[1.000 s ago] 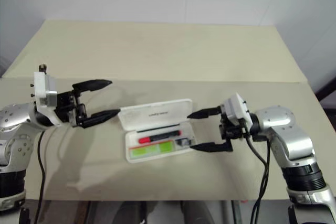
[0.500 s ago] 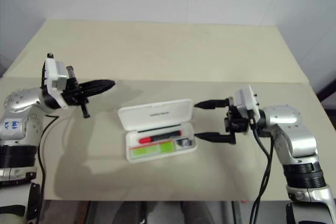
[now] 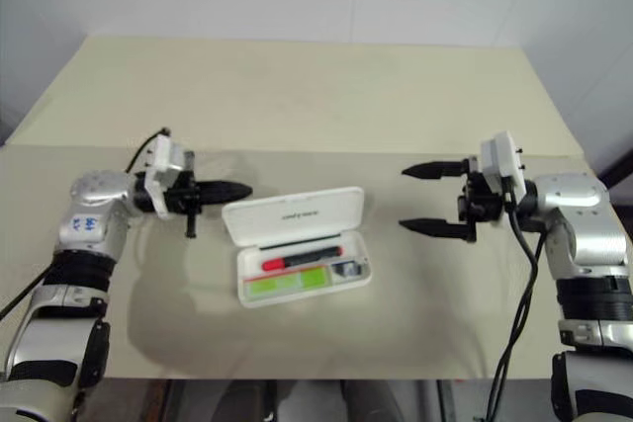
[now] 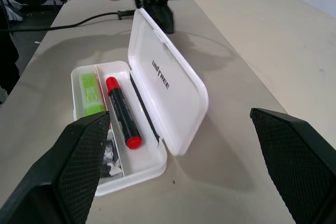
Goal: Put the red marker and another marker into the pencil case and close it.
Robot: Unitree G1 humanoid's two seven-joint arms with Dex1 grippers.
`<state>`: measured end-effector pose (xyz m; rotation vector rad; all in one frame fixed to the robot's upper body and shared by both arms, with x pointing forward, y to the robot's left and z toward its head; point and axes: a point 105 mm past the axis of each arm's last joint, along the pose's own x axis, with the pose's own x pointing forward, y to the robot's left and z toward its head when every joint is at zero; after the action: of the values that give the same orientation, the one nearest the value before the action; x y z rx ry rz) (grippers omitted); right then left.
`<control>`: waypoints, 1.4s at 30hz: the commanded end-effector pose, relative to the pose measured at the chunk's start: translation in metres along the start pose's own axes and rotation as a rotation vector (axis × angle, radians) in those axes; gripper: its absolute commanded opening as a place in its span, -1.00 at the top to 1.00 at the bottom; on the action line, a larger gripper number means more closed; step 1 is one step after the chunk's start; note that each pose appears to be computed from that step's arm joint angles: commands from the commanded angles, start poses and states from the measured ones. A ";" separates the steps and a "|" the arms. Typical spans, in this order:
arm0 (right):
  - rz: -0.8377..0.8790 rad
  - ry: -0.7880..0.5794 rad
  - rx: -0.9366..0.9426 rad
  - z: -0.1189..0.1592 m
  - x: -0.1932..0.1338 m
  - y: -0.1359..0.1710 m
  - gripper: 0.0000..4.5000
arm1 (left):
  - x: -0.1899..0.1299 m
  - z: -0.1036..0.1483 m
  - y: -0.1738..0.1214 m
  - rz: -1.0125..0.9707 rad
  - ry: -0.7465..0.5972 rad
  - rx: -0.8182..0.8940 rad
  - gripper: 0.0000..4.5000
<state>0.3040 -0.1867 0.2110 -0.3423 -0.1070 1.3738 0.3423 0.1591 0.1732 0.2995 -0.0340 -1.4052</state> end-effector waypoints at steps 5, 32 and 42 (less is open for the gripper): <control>0.011 0.006 -0.031 0.013 -0.018 0.009 -1.00 | 0.011 0.022 -0.031 -0.227 -0.010 0.033 0.99; 0.047 -0.009 0.022 0.007 -0.014 0.030 -1.00 | 0.043 -0.030 -0.081 -0.580 0.395 0.376 0.99; 0.046 -0.022 0.016 0.008 -0.011 0.026 -1.00 | 0.059 -0.013 -0.065 -0.481 0.267 0.426 0.99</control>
<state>0.2770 -0.1932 0.2053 -0.3010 -0.0810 1.4026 0.2906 0.0954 0.1362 0.9330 -0.0486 -1.8316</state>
